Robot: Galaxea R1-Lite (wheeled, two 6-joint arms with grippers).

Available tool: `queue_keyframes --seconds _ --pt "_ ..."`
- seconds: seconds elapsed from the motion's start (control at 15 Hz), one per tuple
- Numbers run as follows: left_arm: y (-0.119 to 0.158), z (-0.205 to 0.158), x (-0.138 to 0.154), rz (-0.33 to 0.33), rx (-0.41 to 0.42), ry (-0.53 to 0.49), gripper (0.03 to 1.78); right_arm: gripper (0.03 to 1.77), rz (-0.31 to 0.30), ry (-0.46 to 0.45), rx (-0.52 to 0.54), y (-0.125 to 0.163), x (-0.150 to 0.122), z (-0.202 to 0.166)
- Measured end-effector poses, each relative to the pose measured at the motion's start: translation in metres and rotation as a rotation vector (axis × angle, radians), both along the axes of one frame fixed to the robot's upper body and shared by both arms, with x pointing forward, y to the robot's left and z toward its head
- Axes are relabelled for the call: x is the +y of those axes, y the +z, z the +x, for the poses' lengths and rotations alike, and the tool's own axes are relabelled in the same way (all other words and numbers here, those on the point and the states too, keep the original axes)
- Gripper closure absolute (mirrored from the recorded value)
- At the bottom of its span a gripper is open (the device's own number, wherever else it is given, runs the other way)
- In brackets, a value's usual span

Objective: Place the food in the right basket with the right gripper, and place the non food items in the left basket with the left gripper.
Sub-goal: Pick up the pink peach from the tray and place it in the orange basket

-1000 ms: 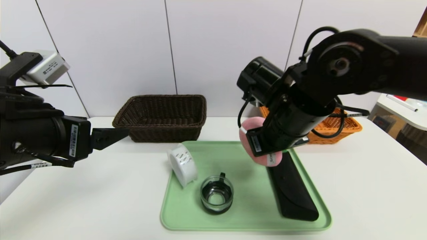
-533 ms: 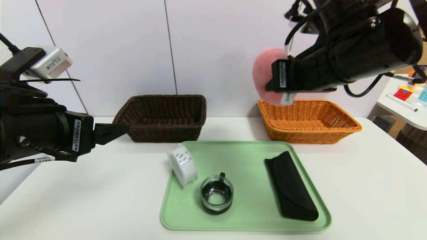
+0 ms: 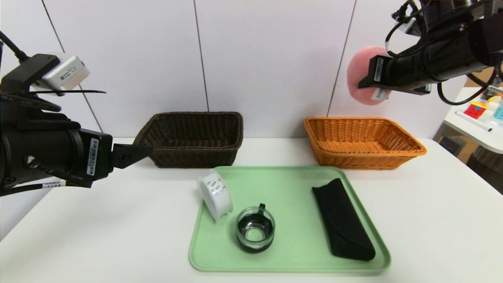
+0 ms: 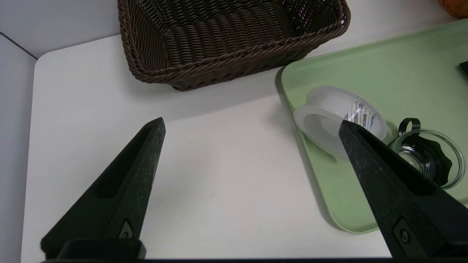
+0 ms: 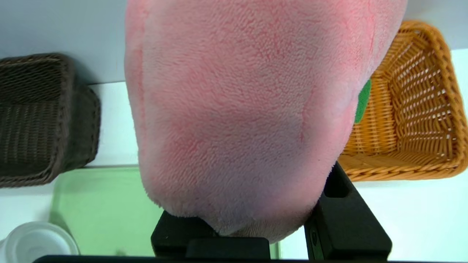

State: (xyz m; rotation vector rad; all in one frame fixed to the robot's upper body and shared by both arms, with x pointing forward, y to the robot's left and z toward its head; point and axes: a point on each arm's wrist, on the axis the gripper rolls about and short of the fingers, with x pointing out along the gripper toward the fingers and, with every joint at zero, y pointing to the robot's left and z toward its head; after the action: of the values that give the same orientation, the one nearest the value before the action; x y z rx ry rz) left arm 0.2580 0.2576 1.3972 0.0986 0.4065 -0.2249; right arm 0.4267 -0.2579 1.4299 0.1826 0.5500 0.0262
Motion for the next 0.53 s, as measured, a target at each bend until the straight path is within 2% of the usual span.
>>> queue_keyframes --seconds 0.2,0.53 --pt "0.009 0.004 -0.002 -0.002 0.003 0.001 0.12 1.19 0.09 -0.039 0.088 -0.027 -0.02 0.028" --pt "0.008 0.01 -0.005 -0.004 0.015 0.001 0.12 1.19 0.123 -0.101 0.182 -0.062 -0.041 0.057"
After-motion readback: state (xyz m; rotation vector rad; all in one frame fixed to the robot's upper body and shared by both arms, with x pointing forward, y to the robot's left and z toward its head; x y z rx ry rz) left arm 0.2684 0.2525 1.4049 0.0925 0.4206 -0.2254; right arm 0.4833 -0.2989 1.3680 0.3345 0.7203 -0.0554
